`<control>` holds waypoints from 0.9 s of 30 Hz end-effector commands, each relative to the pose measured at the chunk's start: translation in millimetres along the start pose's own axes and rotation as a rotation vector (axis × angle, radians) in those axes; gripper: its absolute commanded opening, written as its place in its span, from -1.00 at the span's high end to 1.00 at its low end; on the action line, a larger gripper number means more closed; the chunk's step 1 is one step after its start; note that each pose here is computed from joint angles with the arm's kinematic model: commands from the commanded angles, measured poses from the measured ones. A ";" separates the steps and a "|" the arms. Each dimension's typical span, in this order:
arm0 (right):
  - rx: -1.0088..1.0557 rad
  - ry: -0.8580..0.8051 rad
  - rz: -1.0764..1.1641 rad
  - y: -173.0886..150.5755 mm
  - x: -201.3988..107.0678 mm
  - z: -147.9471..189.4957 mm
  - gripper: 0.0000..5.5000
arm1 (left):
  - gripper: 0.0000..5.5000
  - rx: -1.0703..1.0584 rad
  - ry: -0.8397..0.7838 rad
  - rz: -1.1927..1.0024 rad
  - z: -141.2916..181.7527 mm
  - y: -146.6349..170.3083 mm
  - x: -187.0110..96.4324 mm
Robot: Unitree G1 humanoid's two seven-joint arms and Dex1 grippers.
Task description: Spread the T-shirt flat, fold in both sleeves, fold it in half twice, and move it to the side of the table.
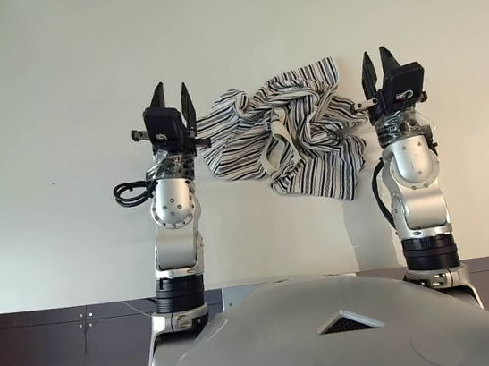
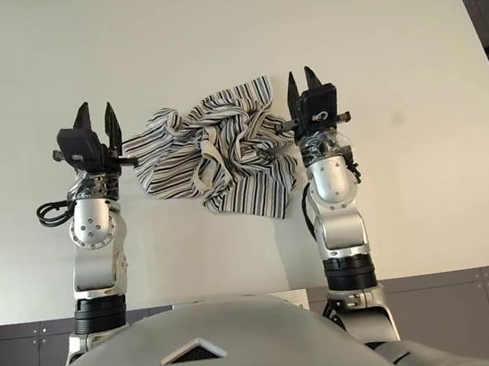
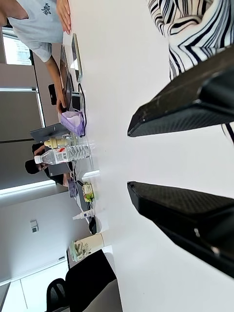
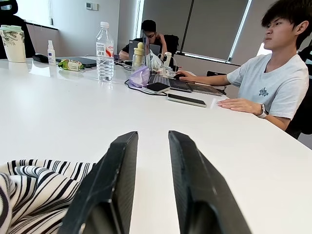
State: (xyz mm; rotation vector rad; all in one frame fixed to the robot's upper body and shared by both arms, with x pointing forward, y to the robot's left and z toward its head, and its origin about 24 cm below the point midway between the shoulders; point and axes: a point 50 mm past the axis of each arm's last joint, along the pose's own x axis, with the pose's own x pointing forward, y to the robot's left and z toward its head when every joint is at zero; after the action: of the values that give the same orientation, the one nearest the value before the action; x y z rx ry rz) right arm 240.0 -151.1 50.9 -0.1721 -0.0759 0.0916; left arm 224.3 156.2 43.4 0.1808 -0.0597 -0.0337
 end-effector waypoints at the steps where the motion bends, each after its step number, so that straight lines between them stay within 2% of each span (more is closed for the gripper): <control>1: 0.000 0.007 0.002 2.3 3.3 -0.2 0.59 | 0.39 0.034 -0.010 -0.004 0.2 2.0 6.4; 27: -0.015 -0.006 -0.001 2.2 11.4 0.2 0.59 | 0.39 0.028 0.008 -0.033 -0.4 -1.6 18.8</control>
State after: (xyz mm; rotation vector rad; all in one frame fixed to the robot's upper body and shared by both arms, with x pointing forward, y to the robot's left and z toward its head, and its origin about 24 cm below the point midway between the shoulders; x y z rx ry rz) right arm 248.8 -147.7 49.8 -0.1850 -0.0739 0.0964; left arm 240.4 154.8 43.6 0.2042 -0.0551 -0.0568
